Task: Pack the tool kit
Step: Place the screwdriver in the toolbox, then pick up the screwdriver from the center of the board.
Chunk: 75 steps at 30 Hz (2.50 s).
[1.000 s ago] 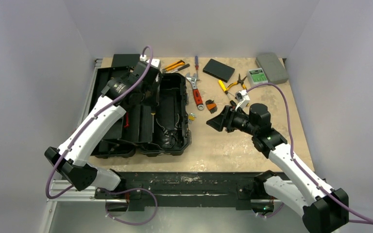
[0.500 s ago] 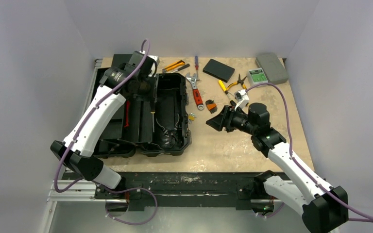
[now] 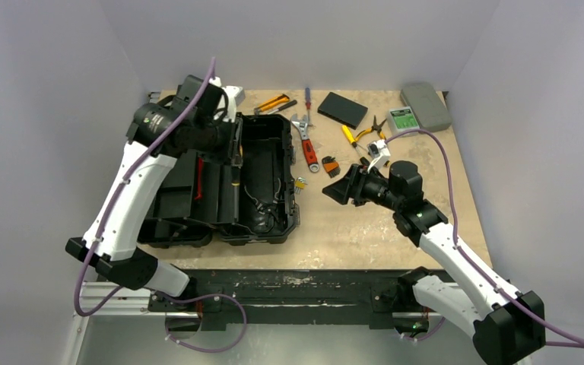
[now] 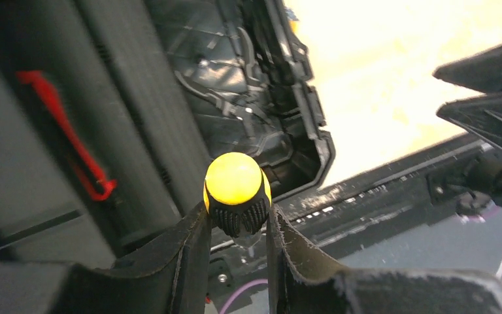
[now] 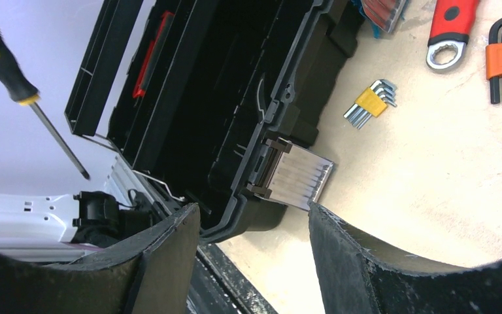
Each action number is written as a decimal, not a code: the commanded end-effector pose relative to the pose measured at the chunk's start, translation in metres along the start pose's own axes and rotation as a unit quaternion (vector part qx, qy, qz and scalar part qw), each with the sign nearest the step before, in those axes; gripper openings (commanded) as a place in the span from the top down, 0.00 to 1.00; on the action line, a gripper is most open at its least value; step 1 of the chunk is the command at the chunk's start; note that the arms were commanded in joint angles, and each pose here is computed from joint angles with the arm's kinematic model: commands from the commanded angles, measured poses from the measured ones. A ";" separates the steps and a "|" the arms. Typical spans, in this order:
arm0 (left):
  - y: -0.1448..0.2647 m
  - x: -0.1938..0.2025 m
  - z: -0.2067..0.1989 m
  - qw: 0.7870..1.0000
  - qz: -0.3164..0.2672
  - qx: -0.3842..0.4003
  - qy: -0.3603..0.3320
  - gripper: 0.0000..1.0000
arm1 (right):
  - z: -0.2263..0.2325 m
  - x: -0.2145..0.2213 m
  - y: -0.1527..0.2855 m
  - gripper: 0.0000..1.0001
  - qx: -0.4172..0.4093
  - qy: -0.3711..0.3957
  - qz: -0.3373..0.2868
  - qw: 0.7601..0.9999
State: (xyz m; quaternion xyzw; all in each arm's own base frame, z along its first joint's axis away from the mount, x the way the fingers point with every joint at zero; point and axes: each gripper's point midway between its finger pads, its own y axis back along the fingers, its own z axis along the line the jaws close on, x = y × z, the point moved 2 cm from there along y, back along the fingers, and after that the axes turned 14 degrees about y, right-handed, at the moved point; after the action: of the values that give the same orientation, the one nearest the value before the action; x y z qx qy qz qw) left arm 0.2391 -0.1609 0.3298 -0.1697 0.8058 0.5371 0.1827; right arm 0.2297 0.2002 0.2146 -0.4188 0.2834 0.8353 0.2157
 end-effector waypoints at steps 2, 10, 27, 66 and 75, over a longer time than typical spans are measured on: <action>0.036 -0.017 0.042 0.989 -0.042 -0.139 -0.011 1.00 | 0.001 -0.007 -0.003 0.39 -0.006 0.010 -0.020 1.000; 0.005 -0.044 0.079 0.959 -0.039 -0.279 -0.022 1.00 | 0.004 -0.007 -0.001 0.40 -0.011 0.013 -0.021 1.000; -0.088 -0.054 0.117 0.948 0.017 -0.318 0.001 0.97 | 0.000 -0.004 0.004 0.40 0.001 0.018 -0.023 1.000; -0.007 -0.017 -0.025 0.944 -0.190 0.258 0.076 0.00 | -0.192 -0.032 -0.011 0.20 0.416 0.054 0.120 0.900; -0.016 -0.013 -0.019 0.949 -0.182 0.245 0.078 0.00 | -0.246 -0.025 -0.057 0.20 0.444 0.079 0.225 0.864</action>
State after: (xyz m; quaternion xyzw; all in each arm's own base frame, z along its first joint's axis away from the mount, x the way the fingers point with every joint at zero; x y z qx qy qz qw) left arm 0.2528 -0.1823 0.3222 -0.2950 0.8829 0.2778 0.2373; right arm 0.4016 0.0791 0.1006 -0.2619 0.7066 0.6285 0.1924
